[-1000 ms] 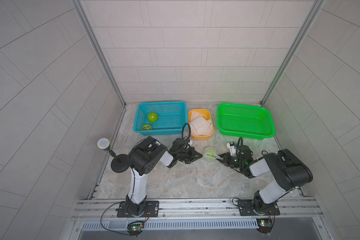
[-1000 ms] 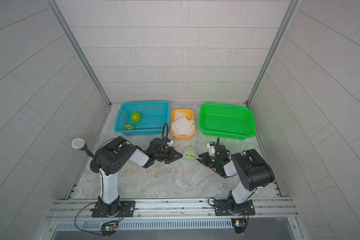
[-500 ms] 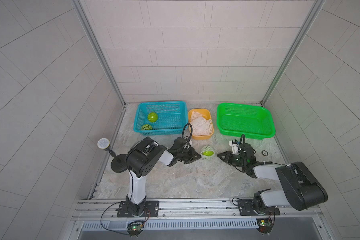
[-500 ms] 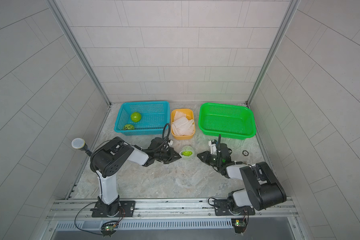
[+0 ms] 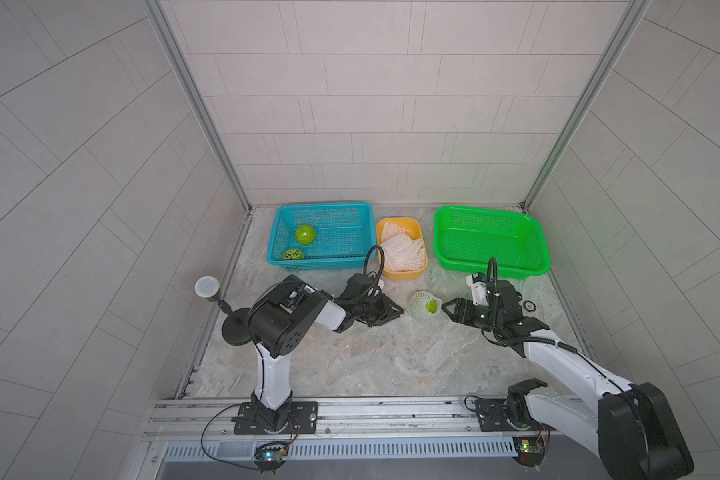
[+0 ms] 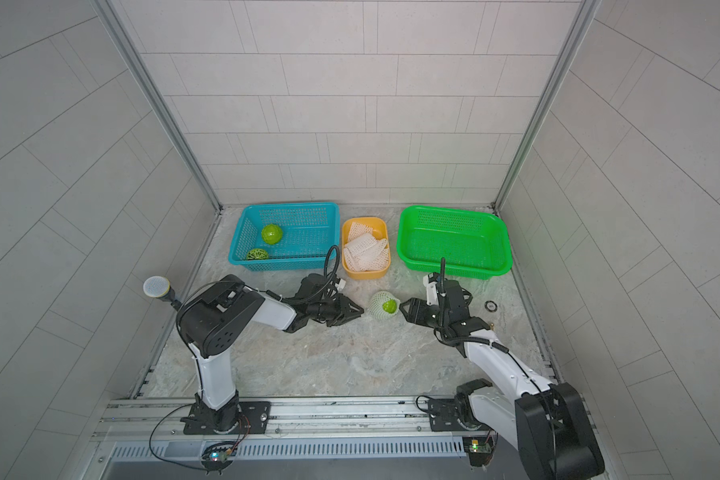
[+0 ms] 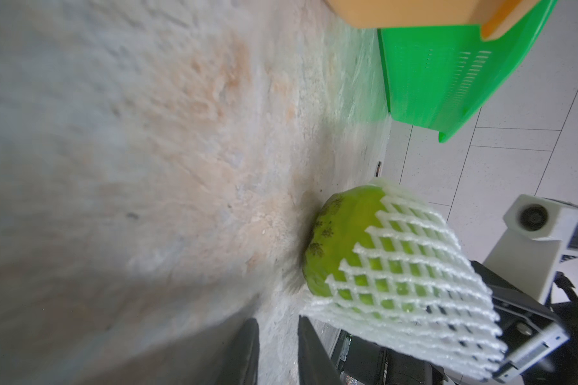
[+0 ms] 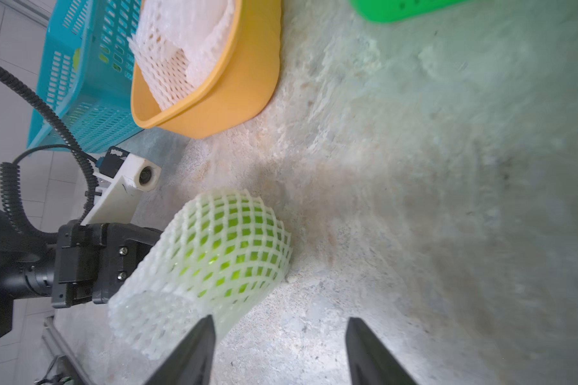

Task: Sleeve custard apples in foam nets
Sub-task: Put on the foam net on the custard apple.

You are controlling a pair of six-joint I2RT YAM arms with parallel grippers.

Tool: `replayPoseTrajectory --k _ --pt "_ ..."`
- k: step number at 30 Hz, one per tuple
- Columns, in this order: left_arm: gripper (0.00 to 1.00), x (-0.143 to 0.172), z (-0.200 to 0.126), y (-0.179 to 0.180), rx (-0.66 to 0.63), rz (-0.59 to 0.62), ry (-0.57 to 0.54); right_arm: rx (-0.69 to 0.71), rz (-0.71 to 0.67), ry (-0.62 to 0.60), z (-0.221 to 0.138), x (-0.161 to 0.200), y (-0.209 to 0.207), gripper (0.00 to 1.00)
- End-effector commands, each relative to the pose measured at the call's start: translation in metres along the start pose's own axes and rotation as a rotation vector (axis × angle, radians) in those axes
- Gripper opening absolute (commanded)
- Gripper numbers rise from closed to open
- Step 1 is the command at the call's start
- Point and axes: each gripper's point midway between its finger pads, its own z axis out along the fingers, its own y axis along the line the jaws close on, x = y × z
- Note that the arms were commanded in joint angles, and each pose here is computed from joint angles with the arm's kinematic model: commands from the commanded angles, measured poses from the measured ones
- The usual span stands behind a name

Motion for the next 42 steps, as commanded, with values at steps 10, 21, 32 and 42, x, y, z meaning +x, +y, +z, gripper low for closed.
replayPoseTrajectory --k 10,21,32,42 --pt "0.46 0.01 -0.041 -0.007 -0.131 0.081 -0.051 0.158 -0.189 0.02 -0.034 0.004 0.022 1.0" --pt "0.59 0.021 -0.091 -0.018 -0.257 0.209 -0.098 0.147 -0.199 -0.016 -0.004 -0.01 0.058 1.0" --pt "0.66 0.029 -0.109 -0.014 -0.298 0.246 -0.11 0.206 -0.183 -0.014 0.028 -0.019 0.059 1.0" --pt "0.65 0.029 -0.1 -0.008 -0.295 0.219 -0.091 0.28 -0.158 0.035 0.054 -0.014 0.048 0.98"
